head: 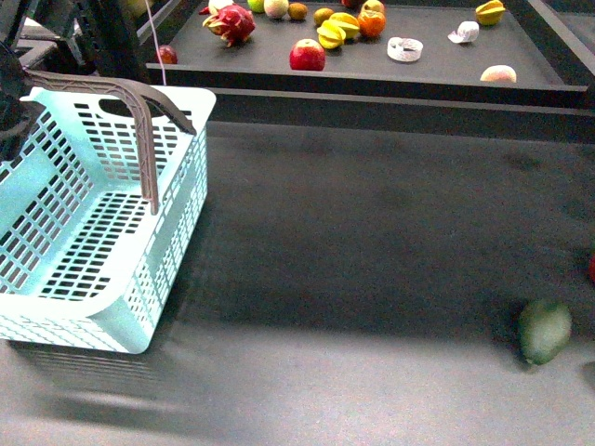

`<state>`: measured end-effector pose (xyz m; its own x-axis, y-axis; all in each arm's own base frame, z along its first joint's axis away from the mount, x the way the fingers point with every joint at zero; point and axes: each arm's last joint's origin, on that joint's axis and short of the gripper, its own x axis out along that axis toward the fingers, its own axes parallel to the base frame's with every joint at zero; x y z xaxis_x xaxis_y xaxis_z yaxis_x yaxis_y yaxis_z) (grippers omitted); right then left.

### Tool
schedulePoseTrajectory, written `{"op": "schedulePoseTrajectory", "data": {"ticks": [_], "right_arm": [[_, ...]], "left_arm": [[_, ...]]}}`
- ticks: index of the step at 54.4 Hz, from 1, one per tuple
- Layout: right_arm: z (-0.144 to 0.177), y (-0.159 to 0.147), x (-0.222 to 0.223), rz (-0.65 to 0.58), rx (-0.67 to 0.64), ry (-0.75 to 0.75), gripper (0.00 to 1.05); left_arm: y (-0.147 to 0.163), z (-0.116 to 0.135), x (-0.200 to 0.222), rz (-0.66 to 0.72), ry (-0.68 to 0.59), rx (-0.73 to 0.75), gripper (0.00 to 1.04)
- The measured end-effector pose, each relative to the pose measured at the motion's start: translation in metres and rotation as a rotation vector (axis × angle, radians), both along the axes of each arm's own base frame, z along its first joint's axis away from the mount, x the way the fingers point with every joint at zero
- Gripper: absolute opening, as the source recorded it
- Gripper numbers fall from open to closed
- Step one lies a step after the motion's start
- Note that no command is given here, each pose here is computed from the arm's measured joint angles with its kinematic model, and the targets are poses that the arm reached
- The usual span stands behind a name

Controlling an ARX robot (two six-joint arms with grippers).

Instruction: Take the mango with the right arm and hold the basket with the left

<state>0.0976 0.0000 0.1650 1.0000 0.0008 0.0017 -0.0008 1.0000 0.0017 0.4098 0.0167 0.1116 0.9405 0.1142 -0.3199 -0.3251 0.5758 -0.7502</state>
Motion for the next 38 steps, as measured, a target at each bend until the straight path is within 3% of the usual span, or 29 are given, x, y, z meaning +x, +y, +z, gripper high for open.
{"op": "schedulePoseTrajectory", "data": {"ticks": [11, 31, 38], "right_arm": [[0.000, 0.000, 0.000, 0.000, 0.000, 0.000, 0.97], [0.000, 0.000, 0.000, 0.000, 0.000, 0.000, 0.97], [0.000, 0.000, 0.000, 0.000, 0.000, 0.000, 0.97]], "left_arm": [[0.007, 0.003, 0.012, 0.018, -0.012, -0.006, 0.96], [-0.009, -0.008, 0.005, -0.036, 0.024, -0.024, 0.30], [-0.017, -0.006, -0.001, -0.057, 0.019, -0.082, 0.17]]}}
